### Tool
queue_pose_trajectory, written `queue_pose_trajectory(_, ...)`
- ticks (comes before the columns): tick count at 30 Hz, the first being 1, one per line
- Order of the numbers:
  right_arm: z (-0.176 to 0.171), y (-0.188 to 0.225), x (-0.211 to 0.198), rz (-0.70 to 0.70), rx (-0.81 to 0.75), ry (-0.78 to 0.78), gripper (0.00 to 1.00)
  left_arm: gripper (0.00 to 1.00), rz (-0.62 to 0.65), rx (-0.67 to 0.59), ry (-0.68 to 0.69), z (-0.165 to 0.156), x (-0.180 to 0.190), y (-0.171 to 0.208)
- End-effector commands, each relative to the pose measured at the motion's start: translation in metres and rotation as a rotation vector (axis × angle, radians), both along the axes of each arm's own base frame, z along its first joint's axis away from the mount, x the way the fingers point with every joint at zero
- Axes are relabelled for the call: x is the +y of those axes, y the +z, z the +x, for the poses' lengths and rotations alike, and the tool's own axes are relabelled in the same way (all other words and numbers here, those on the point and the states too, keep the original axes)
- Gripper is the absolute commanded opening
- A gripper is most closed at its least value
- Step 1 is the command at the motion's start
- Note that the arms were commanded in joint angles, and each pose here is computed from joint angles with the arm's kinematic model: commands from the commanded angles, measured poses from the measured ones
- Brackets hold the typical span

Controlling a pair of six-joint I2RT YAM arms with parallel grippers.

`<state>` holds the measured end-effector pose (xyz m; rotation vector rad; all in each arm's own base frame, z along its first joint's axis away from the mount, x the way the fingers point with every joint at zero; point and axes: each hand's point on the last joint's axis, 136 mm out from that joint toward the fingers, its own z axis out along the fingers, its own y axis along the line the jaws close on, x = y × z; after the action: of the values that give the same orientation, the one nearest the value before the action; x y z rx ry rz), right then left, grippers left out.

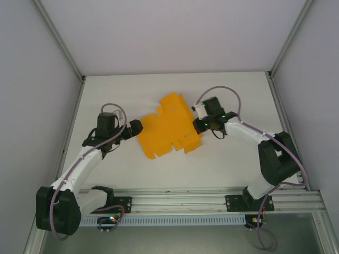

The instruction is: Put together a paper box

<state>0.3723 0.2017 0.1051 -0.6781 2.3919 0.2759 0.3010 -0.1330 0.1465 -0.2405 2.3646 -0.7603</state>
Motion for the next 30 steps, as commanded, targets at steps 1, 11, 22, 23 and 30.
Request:
queue_pose_trajectory(1,0.013,-0.013,-0.025,-0.507,-0.179,0.103,0.00,1.00,-0.064,-0.078,-0.117,0.001,-0.024,0.026)
queue_pose_trajectory(11,0.028,0.019,0.024,-0.679,-0.629,0.332,0.00,1.00,-0.197,-0.125,-0.233,0.014,-0.059,0.056)
queue_pose_trajectory(22,0.011,0.021,0.035,-0.701,-0.694,0.397,0.01,1.00,-0.201,-0.136,-0.459,0.044,-0.119,0.095)
queue_pose_trajectory(23,0.011,0.024,0.035,-0.698,-0.701,0.387,0.01,1.00,-0.187,-0.113,-0.467,0.047,-0.122,0.090)
queue_pose_trajectory(30,0.011,0.040,0.035,-0.651,-0.716,0.346,0.00,1.00,-0.056,0.005,-0.418,0.057,-0.117,0.045)
